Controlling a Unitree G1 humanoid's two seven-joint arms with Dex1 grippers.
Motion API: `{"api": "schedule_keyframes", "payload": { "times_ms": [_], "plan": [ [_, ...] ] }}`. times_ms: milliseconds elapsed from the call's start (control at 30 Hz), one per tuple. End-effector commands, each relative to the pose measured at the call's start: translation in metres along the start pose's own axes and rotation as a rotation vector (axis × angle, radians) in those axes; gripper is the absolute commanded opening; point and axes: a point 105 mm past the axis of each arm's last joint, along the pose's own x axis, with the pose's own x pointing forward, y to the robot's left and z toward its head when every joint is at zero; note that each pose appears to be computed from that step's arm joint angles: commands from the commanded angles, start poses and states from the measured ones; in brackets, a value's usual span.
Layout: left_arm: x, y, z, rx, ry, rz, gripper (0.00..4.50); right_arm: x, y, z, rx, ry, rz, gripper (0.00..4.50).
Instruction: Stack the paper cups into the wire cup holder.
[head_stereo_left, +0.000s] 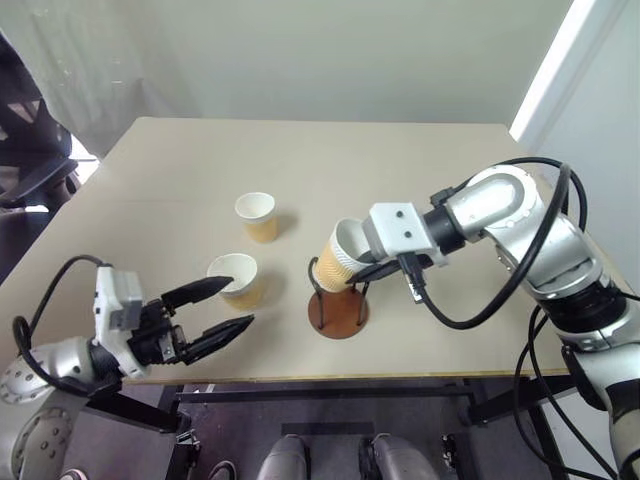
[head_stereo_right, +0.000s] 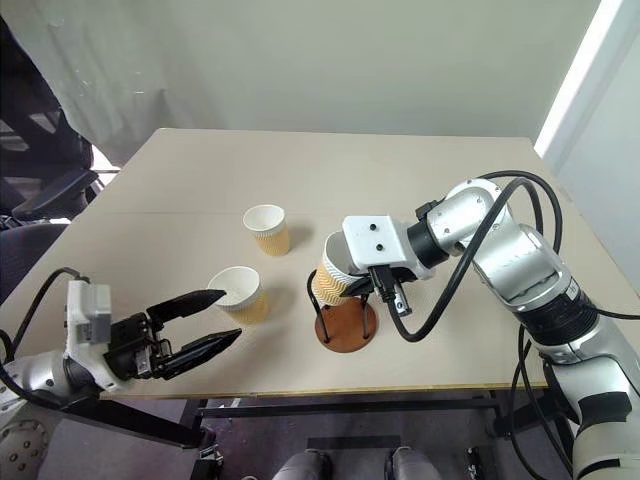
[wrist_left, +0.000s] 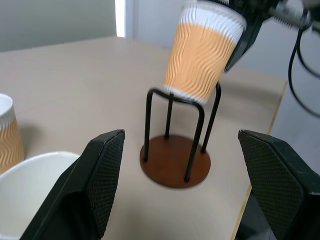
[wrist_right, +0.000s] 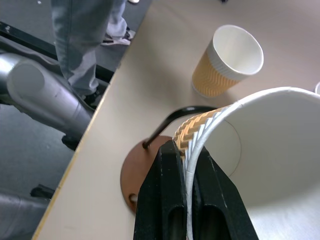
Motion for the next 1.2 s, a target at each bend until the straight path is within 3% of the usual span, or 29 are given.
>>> {"api": "schedule_keyframes", "payload": {
  "times_ms": [33,667,767,967,1200],
  "plan": [
    [-0.002,-0.011,0.009,-0.007,-0.089,-0.006,3.9,-0.001,-0.001,0.0,-0.026,0.018,-0.002,0.04],
    [-0.008,-0.009,-0.002,-0.019,-0.049,0.044,3.9,0.004,0.003,0.005,-0.07,0.014,0.039,0.04],
    [-0.008,-0.008,-0.002,-0.016,-0.047,0.045,3.9,0.006,0.001,0.005,-0.073,0.014,0.035,0.66],
    [-0.01,-0.006,0.001,-0.002,-0.049,0.05,3.9,0.005,-0.004,0.008,-0.079,0.007,0.01,2.68],
    [-0.016,0.02,0.039,0.086,-0.058,0.113,3.9,-0.039,-0.015,0.026,-0.11,-0.09,-0.039,2.68]
  ]
}}
